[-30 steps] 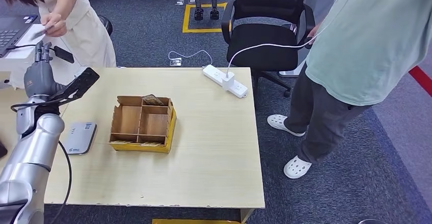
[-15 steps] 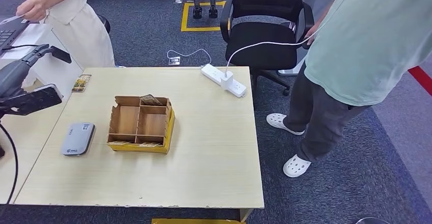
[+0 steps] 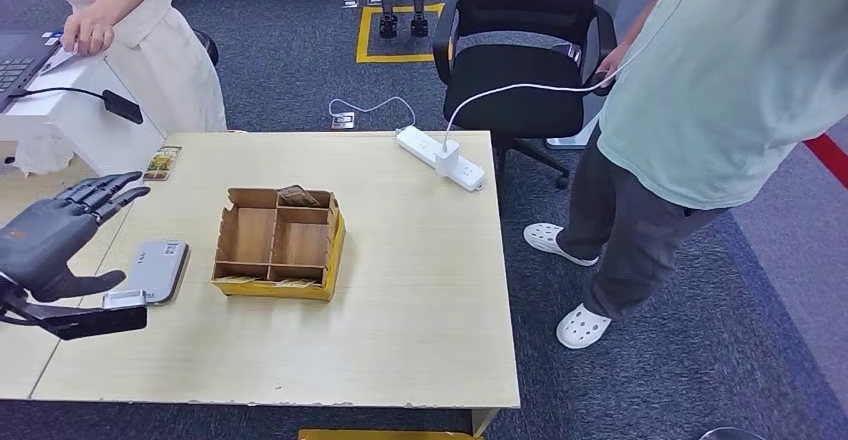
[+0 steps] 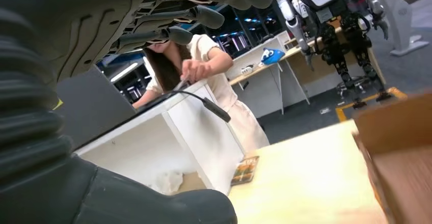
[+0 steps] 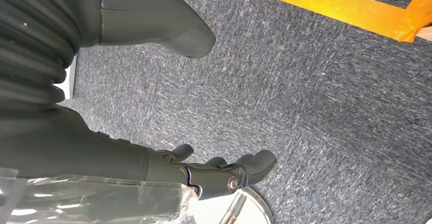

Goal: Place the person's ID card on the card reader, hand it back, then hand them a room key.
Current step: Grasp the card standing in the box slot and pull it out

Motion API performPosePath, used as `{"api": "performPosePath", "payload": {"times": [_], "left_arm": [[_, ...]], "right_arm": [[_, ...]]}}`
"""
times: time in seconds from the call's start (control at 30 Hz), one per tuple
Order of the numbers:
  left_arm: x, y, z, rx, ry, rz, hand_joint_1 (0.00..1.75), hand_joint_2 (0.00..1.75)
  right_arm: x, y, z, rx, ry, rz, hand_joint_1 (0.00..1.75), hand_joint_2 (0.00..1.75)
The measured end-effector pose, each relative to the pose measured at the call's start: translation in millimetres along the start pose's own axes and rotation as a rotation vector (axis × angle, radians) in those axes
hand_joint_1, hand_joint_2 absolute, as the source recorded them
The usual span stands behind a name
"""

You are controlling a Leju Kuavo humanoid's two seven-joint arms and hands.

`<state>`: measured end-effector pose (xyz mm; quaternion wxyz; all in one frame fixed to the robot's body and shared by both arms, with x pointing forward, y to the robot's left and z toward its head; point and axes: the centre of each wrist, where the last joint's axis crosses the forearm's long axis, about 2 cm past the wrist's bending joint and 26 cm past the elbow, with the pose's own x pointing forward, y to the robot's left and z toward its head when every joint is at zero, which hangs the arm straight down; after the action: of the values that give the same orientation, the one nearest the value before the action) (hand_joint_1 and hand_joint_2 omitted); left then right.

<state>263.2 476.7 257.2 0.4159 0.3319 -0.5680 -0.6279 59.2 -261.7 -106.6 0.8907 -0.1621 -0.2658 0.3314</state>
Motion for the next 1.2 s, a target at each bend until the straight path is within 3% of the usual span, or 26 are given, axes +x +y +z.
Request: {"api": "performPosePath", "payload": {"times": [0.4, 0.6, 0.87, 1.2], "left_arm": [[43.2, -52.1, -9.7, 0.0, -0.09, 0.047, 0.0, 1.75], [50.0, -48.8, -23.7, 0.02, -0.117, 0.028, 0.0, 1.75], [76.2, -66.8, -40.5, 0.146, -0.026, -0.102, 0.0, 1.75], [99.9, -87.3, -54.6, 0.152, -0.034, -0.063, 0.0, 1.75]], "right_arm": [[-0.5, -0.9, -0.3, -0.002, 0.001, 0.003, 0.0, 1.75], [1.5, -2.6, -1.7, -0.005, 0.005, 0.004, 0.0, 1.75], [0.9, -1.0, -0.6, -0.011, 0.013, -0.004, 0.0, 1.75], [0.2, -0.1, 0.0, -0.013, 0.02, -0.016, 0.0, 1.75]]}}
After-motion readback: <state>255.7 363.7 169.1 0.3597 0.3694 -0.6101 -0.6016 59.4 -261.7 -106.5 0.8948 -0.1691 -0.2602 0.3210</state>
